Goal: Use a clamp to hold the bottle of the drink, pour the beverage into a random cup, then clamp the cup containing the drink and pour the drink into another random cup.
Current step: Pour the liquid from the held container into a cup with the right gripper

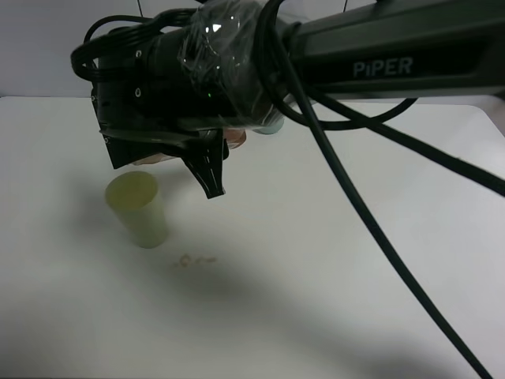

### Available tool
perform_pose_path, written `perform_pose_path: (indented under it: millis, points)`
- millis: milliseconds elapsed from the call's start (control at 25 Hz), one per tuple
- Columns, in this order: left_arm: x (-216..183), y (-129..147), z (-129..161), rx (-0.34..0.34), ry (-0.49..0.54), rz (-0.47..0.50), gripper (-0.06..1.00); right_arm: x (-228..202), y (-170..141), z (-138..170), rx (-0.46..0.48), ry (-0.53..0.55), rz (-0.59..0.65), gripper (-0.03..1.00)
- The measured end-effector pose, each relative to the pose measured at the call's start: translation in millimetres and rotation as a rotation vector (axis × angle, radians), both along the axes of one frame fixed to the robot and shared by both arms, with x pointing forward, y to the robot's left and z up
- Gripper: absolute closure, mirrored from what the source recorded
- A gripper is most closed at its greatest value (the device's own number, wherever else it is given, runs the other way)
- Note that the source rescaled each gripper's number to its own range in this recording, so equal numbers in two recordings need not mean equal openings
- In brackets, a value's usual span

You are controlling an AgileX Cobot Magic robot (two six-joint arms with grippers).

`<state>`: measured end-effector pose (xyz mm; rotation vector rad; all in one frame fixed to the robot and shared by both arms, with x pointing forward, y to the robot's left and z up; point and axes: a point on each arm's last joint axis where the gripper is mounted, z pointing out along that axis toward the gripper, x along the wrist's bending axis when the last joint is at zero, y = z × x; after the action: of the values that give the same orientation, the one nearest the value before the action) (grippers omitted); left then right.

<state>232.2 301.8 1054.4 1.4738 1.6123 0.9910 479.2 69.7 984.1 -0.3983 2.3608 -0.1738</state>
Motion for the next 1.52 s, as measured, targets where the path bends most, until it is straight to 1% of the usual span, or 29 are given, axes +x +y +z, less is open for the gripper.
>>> perform_pose_path:
  millis: [200,560,1040,1280,1520]
  points:
    - [0,0,0,0.0,0.0,0.0,-0.06,-1,2,-1,0.01,0.0,0.014,0.97]
    - [0,0,0,0.0,0.0,0.0,-0.06,1,5,-18,-0.029,0.007,0.019,0.97]
    - [0,0,0,0.0,0.0,0.0,-0.06,1,9,-14,-0.061,-0.061,0.067,0.97]
    - [0,0,0,0.0,0.0,0.0,-0.06,2,10,-15,-0.072,-0.074,0.074,0.97]
    - [0,0,0,0.0,0.0,0.0,-0.06,6,18,-14,-0.054,-0.09,0.076,0.97]
